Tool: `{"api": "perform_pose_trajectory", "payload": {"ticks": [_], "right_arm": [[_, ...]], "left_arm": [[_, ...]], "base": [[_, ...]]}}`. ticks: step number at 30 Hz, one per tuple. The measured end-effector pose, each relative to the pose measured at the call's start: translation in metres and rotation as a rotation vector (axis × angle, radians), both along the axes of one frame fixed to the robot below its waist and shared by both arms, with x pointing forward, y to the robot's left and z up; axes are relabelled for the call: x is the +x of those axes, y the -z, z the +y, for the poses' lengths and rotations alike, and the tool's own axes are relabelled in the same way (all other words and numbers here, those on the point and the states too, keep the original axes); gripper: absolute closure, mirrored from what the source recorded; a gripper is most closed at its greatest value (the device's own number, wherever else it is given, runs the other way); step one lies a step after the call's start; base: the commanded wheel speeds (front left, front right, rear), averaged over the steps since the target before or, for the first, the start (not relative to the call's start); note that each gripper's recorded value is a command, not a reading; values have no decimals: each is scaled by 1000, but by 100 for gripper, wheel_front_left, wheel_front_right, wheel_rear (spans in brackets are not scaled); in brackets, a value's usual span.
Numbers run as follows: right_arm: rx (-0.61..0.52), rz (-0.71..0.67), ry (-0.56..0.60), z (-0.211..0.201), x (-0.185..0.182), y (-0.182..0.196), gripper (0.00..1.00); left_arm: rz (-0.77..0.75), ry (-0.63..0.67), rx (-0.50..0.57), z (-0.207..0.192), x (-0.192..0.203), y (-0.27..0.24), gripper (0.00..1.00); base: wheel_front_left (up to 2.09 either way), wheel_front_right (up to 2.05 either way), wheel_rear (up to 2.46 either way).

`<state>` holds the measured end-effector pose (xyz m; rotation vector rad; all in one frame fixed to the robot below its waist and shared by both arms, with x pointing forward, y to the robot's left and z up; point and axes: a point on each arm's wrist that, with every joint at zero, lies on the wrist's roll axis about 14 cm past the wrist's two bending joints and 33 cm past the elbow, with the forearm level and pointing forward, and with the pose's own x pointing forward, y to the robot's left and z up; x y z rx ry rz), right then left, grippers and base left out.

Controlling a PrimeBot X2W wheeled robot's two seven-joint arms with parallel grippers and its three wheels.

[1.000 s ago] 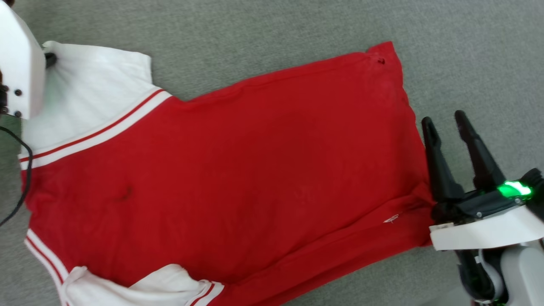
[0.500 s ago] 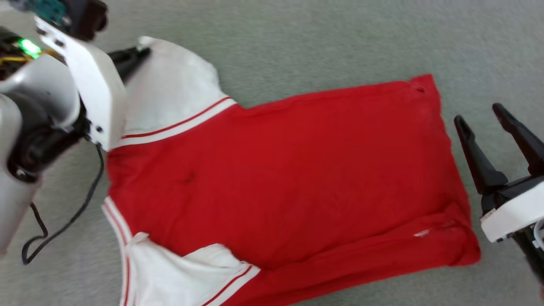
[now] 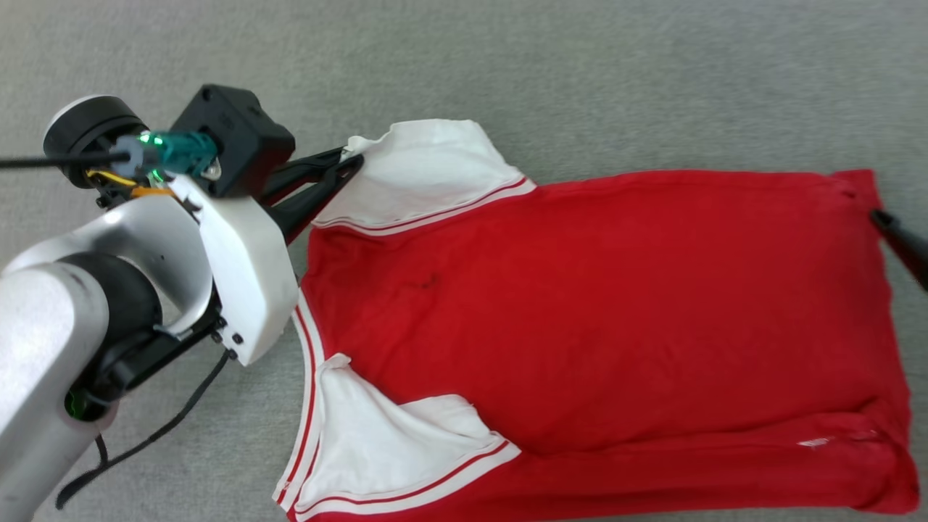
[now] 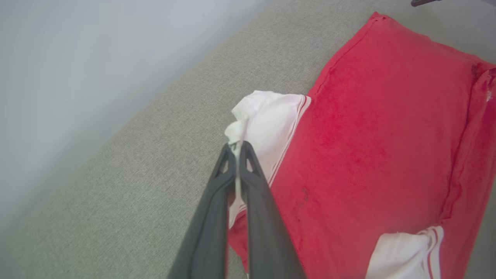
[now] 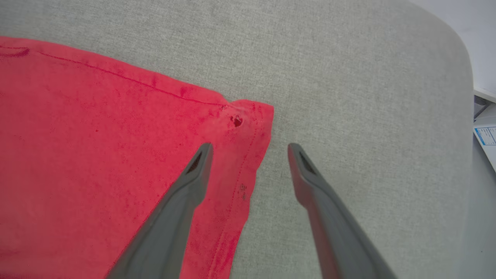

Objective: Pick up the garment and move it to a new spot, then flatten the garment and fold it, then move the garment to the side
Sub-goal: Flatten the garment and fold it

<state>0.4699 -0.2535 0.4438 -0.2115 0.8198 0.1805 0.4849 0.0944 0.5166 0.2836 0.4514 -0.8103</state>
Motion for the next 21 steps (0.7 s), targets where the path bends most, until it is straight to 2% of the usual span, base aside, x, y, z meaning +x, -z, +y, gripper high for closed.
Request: {"api": "perform_pose_trajectory", "payload": {"ticks": [10, 17, 18, 19, 21], "right_arm": [[-89, 225, -23, 1, 26, 58, 0], [-93, 296, -46, 11, 32, 86, 0], [-78, 316, -47, 14, 31, 92, 96], [-74, 314, -50, 15, 31, 92, 100], [-53, 298, -54, 20, 31, 91, 100]], "left_arm": [[-23, 5, -30, 3, -12, 7, 100], [-6, -1, -46, 5, -18, 15, 100], [-2, -13, -48, 9, -18, 17, 100], [1, -19, -48, 10, -18, 19, 100], [0, -31, -45, 14, -18, 20, 100]], "base": [[0, 0, 0], [0, 0, 0], [0, 0, 0], [0, 0, 0], [0, 0, 0]]}}
